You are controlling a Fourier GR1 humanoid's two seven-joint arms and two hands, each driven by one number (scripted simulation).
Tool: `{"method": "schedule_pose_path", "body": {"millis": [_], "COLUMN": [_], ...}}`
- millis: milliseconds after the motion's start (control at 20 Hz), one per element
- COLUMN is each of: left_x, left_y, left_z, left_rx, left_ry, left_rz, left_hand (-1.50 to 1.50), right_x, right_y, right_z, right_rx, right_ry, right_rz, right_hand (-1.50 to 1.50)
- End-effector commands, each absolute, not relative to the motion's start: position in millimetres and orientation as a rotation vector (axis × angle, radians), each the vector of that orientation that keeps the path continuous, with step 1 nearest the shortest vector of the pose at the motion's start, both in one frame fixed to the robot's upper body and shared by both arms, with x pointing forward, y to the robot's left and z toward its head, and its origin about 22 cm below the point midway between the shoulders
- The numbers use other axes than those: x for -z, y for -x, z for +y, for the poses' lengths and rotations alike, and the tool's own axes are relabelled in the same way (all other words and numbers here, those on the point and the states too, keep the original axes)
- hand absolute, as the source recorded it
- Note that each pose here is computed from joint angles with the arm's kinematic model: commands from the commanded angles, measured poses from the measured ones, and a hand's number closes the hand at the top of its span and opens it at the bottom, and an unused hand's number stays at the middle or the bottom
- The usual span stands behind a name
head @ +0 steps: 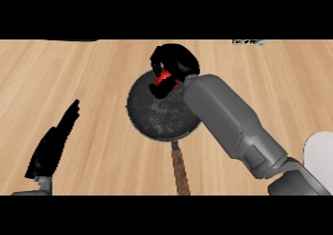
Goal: Pick the tomato from the plate and place it in the pan
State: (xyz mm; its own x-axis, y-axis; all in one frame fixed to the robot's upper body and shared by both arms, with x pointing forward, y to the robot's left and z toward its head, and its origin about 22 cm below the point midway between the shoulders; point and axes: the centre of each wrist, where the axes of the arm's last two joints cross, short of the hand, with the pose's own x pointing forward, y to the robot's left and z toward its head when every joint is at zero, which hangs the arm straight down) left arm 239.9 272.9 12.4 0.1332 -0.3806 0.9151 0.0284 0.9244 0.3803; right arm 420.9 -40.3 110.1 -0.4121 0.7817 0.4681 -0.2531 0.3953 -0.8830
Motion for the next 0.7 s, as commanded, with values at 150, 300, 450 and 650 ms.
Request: {"method": "schedule_pose_path", "body": {"millis": [150,300,450,650], "left_x": [-12,-20,-20,-16], "left_y": [-246,-244,-257,-254], "left_z": [262,260,254,252], "left_rx": [0.347,0.373,0.375,0.364], "left_ry": [-0.249,-0.265,-0.247,-0.246], "left_rz": [-1.434,-1.43,-1.437,-1.425], "left_hand": [0.0,0.0,0.0,0.0], "right_x": [-76,-59,-38,-52], "right_y": [-418,-416,-408,-409], "right_z": [-46,-57,-67,-60], "right_rx": [-1.235,-1.101,-0.982,-0.806], "right_ry": [0.303,0.218,0.097,0.058], "right_rz": [-1.385,-1.252,-1.268,-1.46], "right_hand": [1.5,-1.5,-1.5,-1.5]}}
